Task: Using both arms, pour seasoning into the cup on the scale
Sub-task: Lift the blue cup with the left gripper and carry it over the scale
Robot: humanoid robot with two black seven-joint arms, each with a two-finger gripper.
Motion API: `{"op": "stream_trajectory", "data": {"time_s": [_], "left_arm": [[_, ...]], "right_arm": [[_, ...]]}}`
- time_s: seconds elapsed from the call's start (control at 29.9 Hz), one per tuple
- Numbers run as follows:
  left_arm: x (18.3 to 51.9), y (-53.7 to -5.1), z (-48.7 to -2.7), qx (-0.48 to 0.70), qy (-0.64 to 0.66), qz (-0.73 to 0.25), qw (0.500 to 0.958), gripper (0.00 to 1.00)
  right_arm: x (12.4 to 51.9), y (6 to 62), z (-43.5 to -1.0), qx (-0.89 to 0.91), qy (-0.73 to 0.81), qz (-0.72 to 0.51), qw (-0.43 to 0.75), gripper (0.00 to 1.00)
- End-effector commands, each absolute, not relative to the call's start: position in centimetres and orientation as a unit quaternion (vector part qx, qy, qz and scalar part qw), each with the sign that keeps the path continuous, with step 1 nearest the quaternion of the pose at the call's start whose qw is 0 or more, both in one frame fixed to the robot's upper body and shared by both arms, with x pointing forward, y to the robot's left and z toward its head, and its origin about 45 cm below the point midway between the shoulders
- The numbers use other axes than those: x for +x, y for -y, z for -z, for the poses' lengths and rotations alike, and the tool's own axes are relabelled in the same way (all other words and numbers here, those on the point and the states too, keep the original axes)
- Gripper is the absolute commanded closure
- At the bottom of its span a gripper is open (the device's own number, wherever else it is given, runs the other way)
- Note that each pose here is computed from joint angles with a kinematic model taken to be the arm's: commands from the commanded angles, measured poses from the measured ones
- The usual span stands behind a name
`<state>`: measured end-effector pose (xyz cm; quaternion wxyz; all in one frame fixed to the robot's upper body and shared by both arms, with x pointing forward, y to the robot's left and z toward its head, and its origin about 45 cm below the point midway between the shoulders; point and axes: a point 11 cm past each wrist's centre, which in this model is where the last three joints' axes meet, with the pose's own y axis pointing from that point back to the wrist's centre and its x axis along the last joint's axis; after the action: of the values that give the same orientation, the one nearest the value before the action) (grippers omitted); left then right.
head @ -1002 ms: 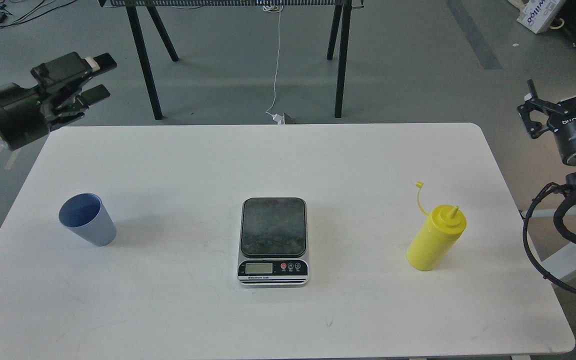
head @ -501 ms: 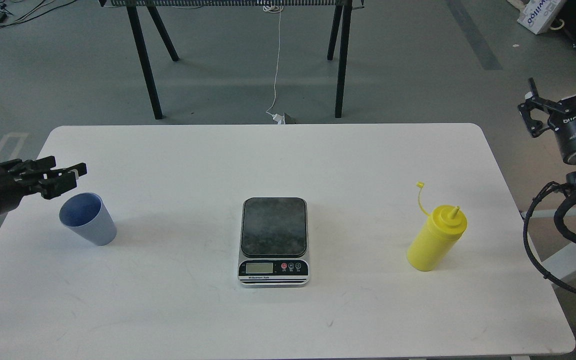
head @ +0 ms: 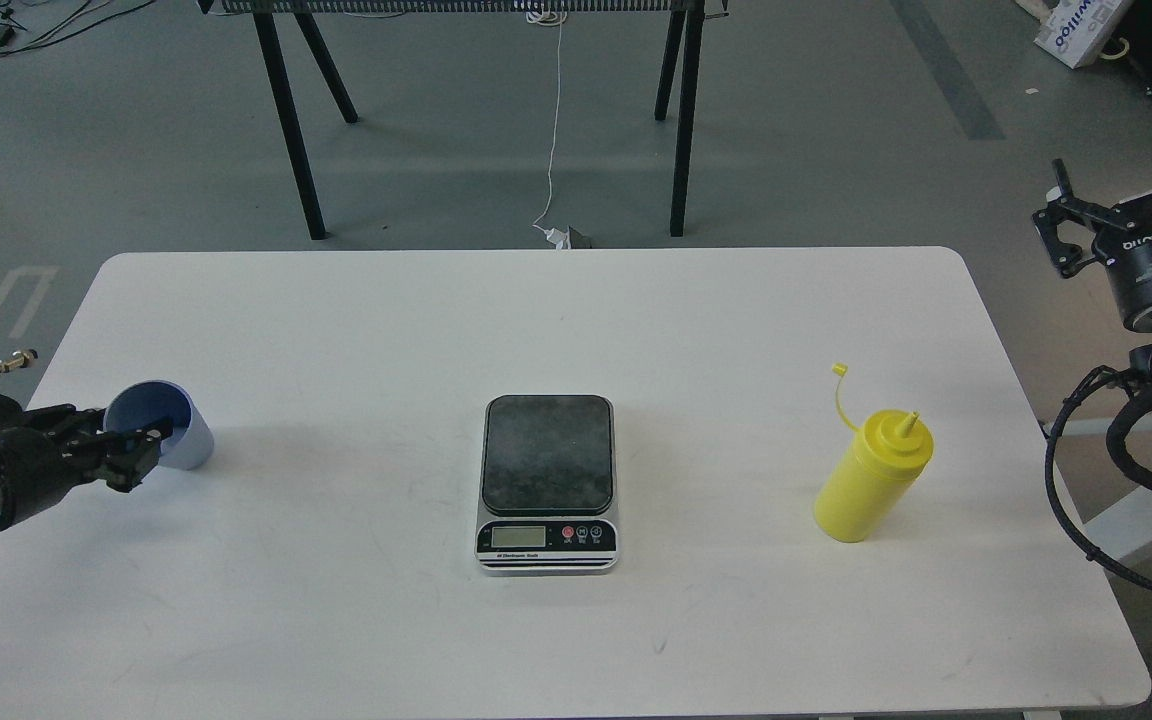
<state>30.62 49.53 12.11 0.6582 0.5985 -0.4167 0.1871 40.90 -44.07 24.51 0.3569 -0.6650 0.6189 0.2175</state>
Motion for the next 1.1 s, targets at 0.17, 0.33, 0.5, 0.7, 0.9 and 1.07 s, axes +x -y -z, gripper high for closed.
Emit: {"op": "stream_trajectory", "data": {"time_s": [0.17, 0.33, 0.5, 0.7, 0.9, 1.07], "left_arm": [[32.3, -49.3, -13.6, 0.593, 0.430, -0.201, 0.650, 0.97], [35.0, -48.0, -16.4, 0.578, 0.452, -0.205, 0.647, 0.98], [36.8, -45.3, -21.1, 0.551, 0.459, -0.182, 0.672, 0.99], [38.6, -37.0, -28.4, 0.510, 0.498, -0.083, 0.696, 0.98], [41.1, -27.3, -30.0, 0.507, 0.557, 0.045, 0.656, 0.98], [41.2, -18.8, -29.6, 0.461, 0.610, 0.108, 0.635, 0.98]], "right_arm": [[40.9, 44.1, -24.4, -0.664, -0.620, -0.218, 0.356, 0.01], [40.8, 44.1, -24.4, -0.664, -0.620, -0.218, 0.356, 0.01], [40.6, 44.3, -24.1, -0.663, -0.623, -0.219, 0.354, 0.01], [40.6, 44.6, -24.5, -0.661, -0.623, -0.215, 0.359, 0.01], [39.8, 46.6, -25.1, -0.651, -0.637, -0.202, 0.361, 0.01], [38.9, 48.4, -25.2, -0.639, -0.650, -0.193, 0.364, 0.01]]}}
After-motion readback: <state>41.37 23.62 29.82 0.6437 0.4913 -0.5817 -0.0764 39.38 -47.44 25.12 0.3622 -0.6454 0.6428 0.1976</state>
